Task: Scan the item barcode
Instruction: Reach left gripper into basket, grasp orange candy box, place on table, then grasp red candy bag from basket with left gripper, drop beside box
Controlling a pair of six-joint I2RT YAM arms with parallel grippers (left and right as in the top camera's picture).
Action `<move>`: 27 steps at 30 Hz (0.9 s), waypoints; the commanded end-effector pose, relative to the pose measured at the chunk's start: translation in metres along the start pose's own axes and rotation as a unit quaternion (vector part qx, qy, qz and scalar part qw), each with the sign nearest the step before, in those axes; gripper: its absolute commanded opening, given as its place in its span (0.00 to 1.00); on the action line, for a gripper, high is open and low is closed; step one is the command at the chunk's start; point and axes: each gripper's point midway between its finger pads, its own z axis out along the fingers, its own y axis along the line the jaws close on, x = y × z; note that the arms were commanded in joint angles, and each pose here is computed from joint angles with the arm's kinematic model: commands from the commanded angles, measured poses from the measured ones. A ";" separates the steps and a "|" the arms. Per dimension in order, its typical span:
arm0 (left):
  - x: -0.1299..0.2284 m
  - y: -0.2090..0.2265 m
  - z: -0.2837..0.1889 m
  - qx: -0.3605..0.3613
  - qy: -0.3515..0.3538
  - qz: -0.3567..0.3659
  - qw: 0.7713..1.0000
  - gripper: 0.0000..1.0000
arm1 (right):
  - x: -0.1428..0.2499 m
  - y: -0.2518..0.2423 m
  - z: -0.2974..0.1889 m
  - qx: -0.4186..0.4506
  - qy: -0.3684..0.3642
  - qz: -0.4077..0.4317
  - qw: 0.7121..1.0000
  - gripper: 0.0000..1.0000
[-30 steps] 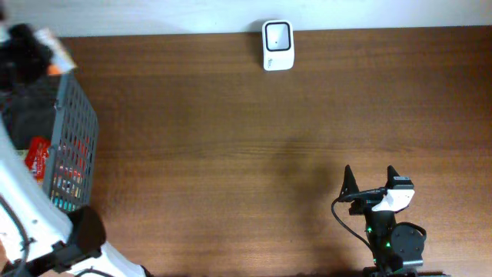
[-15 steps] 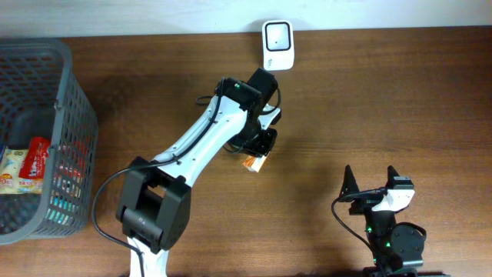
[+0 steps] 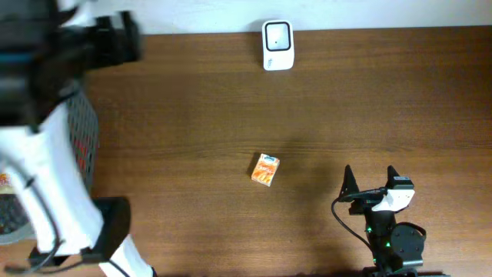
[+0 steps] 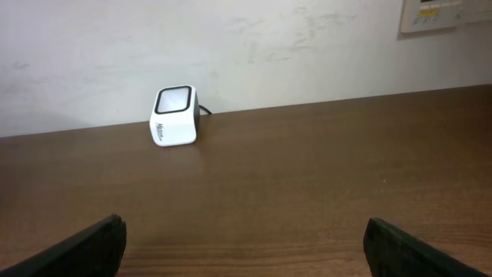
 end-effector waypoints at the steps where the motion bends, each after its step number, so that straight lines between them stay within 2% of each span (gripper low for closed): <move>1: -0.012 0.110 -0.041 -0.132 -0.054 -0.126 0.982 0.99 | 0.003 -0.003 0.000 0.007 0.002 -0.002 1.000 0.98; 3: 0.009 0.180 -0.040 -0.198 -0.026 -0.226 0.953 0.99 | 0.003 -0.003 0.000 0.007 0.002 -0.002 1.000 0.98; 4: 0.035 0.212 -0.026 -0.227 0.025 -0.265 0.937 0.99 | 0.003 -0.003 0.000 0.007 0.002 -0.002 1.000 0.98; 5: 0.069 0.247 -0.015 -0.280 0.074 -0.324 0.900 0.99 | 0.003 -0.003 0.000 0.007 0.002 -0.002 1.000 0.98; 7: 0.119 0.292 0.015 -0.332 0.134 -0.383 0.851 0.99 | 0.003 -0.003 0.000 0.007 0.002 -0.002 1.000 0.98; 10: 0.182 0.316 0.070 -0.335 0.199 -0.398 0.830 0.99 | 0.003 -0.003 0.000 0.007 0.002 -0.002 1.000 0.98; 16: 0.254 0.338 0.142 -0.330 0.204 -0.400 0.830 0.99 | 0.003 -0.003 0.000 0.007 0.002 -0.002 1.000 0.98; 18: 0.269 0.334 0.164 -0.300 0.195 -0.409 0.840 0.98 | 0.003 -0.003 0.000 0.008 0.002 -0.002 1.000 0.98; 20: 0.273 0.329 0.176 -0.274 0.187 -0.416 0.847 0.84 | 0.003 -0.003 0.000 0.007 0.002 -0.002 1.000 0.98; 21: 0.275 0.330 0.177 -0.276 0.187 -0.415 0.847 0.68 | 0.003 -0.003 0.000 0.008 0.002 -0.002 1.000 0.98; 22: 0.275 0.333 0.177 -0.283 0.184 -0.412 0.846 0.59 | 0.003 -0.003 0.000 0.007 0.002 -0.002 1.000 0.98; 24: 0.283 0.335 0.177 -0.291 0.186 -0.410 0.844 0.56 | 0.003 -0.003 0.000 0.007 0.002 -0.002 1.000 0.98; 25: 0.284 0.335 0.178 -0.291 0.187 -0.410 0.844 0.39 | 0.003 -0.003 0.000 0.007 0.002 -0.002 1.000 0.98; 26: 0.281 0.336 0.177 -0.292 0.181 -0.410 0.845 0.11 | 0.003 -0.003 0.000 0.007 0.002 -0.002 1.000 0.98; 27: 0.276 0.338 0.174 -0.291 0.175 -0.412 0.845 0.00 | 0.003 -0.003 0.000 0.007 0.002 -0.002 1.000 0.98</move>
